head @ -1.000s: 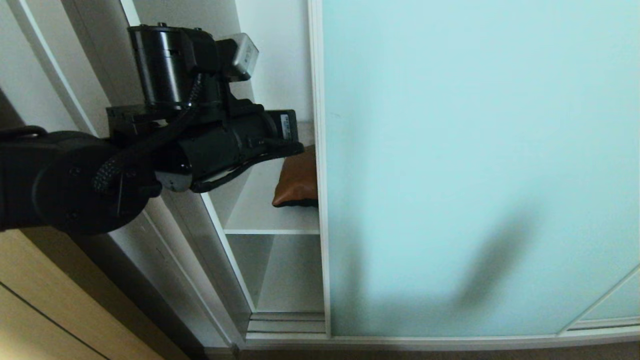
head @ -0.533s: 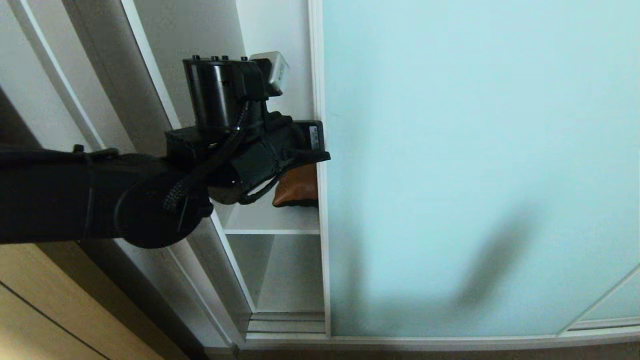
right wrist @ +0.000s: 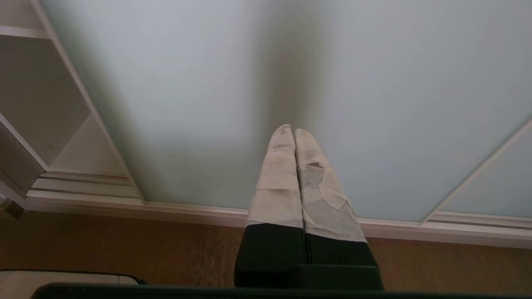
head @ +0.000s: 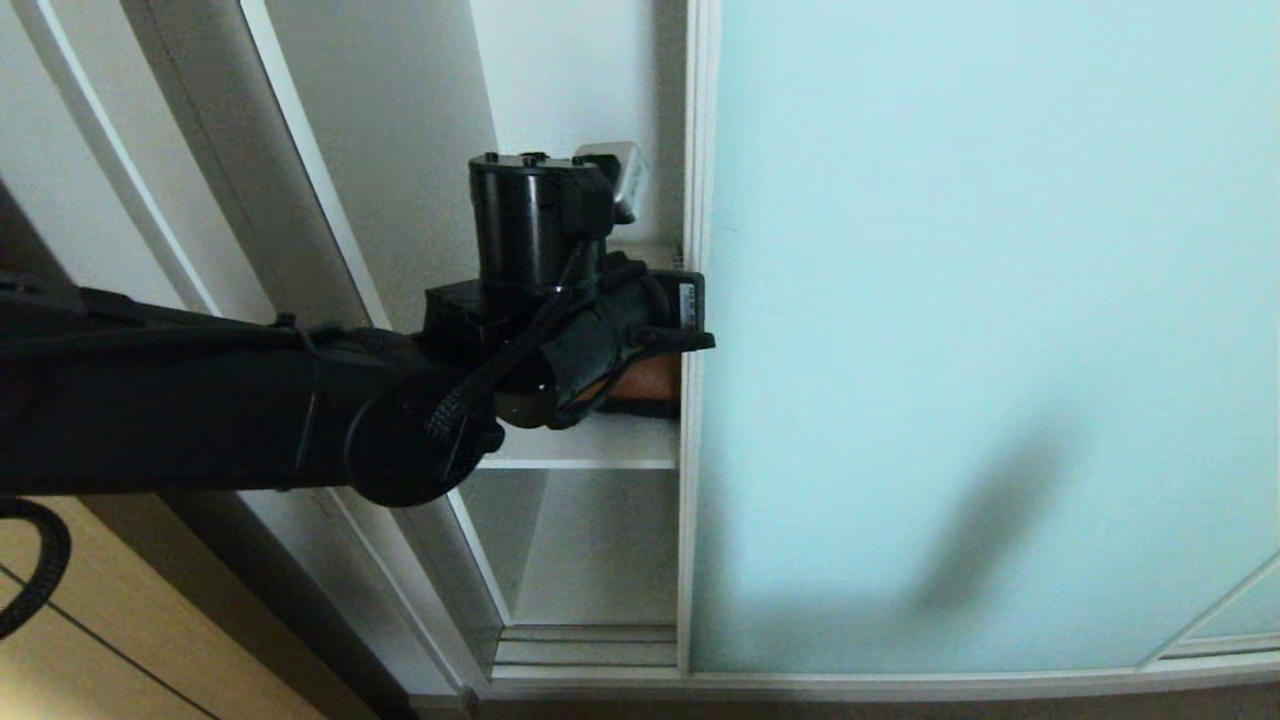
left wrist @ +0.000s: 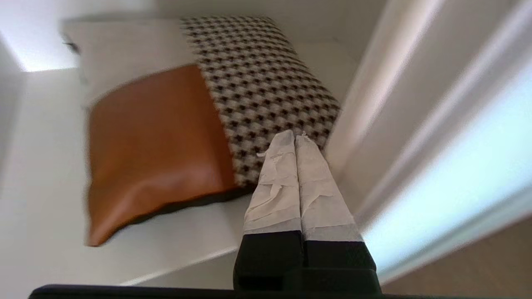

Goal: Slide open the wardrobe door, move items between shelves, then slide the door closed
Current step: Open the door

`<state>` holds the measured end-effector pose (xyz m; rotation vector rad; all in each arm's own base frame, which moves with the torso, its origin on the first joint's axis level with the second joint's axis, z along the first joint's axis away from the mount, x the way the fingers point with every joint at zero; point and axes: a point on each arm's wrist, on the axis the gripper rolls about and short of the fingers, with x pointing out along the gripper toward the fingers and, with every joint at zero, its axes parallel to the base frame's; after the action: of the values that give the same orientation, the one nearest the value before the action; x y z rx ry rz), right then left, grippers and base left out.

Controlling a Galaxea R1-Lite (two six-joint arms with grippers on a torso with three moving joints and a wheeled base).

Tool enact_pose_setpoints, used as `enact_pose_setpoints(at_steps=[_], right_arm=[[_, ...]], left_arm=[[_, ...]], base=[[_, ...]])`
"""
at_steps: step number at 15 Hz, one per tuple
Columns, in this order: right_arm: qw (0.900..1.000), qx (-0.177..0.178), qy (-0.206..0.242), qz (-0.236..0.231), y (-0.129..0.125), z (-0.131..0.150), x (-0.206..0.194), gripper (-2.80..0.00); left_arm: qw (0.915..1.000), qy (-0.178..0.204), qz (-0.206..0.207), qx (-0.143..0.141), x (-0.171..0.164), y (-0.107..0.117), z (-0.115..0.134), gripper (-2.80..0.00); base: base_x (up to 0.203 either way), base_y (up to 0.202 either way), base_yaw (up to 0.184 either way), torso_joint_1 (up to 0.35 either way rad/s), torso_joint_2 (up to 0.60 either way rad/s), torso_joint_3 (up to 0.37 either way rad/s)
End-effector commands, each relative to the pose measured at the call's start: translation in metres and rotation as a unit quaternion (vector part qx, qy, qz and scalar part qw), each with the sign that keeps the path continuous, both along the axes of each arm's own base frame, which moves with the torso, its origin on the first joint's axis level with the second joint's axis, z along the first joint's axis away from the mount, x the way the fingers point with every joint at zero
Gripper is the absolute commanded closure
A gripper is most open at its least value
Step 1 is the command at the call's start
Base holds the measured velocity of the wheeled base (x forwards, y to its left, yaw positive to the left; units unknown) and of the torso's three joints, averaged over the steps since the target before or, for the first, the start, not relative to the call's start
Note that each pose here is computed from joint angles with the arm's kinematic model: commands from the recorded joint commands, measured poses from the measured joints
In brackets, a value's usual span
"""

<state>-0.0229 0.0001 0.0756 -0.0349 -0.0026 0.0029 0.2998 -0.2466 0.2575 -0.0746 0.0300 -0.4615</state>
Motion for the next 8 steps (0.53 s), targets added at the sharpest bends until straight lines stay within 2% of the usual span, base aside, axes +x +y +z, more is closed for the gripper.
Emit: enact_pose_setpoints(at_steps=[1, 6, 8], right_arm=[[1.000, 0.000, 0.000, 0.000, 0.000, 0.000, 0.000, 0.00], [1.000, 0.000, 0.000, 0.000, 0.000, 0.000, 0.000, 0.00], [1.000, 0.000, 0.000, 0.000, 0.000, 0.000, 0.000, 0.00]], left_arm=[[0.9998, 0.001, -0.018, 0.001, -0.010, -0.014, -0.002, 0.00], [0.9981, 0.011, -0.061, 0.009, -0.027, -0.049, -0.018, 0.00], [0.9982, 0.012, -0.057, 0.011, -0.029, -0.054, -0.021, 0.00]], base=[[0.000, 0.000, 0.000, 0.000, 0.00, 0.000], [0.000, 0.000, 0.000, 0.000, 0.00, 0.000], [0.000, 0.000, 0.000, 0.000, 0.00, 0.000]])
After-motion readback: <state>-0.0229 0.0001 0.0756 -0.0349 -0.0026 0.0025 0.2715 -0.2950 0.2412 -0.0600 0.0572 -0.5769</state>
